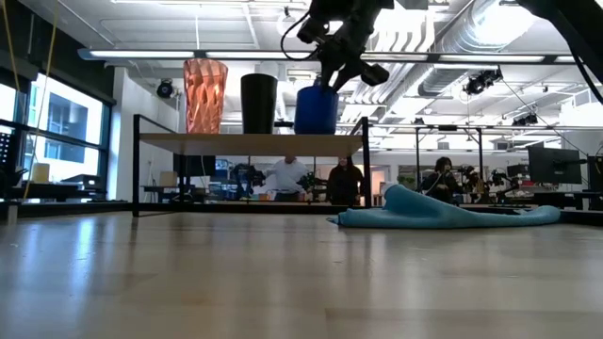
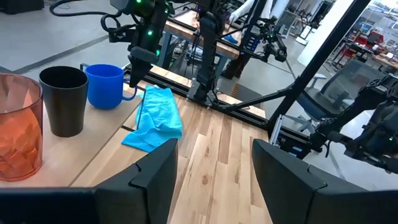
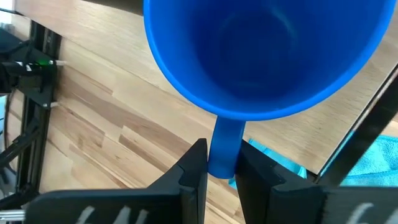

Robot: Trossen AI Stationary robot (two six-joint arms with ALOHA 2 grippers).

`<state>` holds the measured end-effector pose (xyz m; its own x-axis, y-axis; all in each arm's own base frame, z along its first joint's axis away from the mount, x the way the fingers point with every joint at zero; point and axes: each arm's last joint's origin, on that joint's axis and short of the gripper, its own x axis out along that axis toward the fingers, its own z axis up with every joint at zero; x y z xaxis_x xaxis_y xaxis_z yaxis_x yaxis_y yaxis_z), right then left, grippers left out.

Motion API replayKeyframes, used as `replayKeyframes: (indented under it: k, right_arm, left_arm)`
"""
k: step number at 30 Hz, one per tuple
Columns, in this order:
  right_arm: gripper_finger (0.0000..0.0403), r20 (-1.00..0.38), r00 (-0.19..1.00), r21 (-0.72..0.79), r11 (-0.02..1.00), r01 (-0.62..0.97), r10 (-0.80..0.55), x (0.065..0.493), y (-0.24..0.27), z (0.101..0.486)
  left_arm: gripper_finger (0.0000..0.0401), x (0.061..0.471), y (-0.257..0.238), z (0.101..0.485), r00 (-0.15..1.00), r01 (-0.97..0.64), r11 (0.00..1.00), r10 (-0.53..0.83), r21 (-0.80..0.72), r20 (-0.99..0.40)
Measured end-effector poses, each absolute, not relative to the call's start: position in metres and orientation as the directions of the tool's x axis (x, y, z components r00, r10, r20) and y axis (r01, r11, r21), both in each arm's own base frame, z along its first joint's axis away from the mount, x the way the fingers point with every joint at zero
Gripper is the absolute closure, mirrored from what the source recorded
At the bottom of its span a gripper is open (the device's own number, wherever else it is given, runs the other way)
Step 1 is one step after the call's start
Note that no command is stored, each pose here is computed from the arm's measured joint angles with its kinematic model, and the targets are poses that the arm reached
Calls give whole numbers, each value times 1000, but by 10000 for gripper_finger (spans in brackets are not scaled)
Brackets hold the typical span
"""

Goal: Stack small to large cups/mugs on shelf
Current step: Put the blue mug on the shelf

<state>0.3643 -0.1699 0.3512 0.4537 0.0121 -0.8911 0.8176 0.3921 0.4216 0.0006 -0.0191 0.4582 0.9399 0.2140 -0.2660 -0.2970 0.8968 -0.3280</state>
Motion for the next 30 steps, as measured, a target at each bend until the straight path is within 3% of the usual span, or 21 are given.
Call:
replayKeyframes:
  k: [23, 30]
  right_arm:
    - [350, -892, 453, 420, 390, 819, 11, 367, -172, 348]
    - [331, -884, 467, 430, 394, 812, 3, 368, -173, 349]
  left_arm:
    - [208, 1, -19, 458, 940, -297, 898, 214, -326, -266]
    - [208, 1, -19, 458, 940, -297, 897, 214, -327, -267]
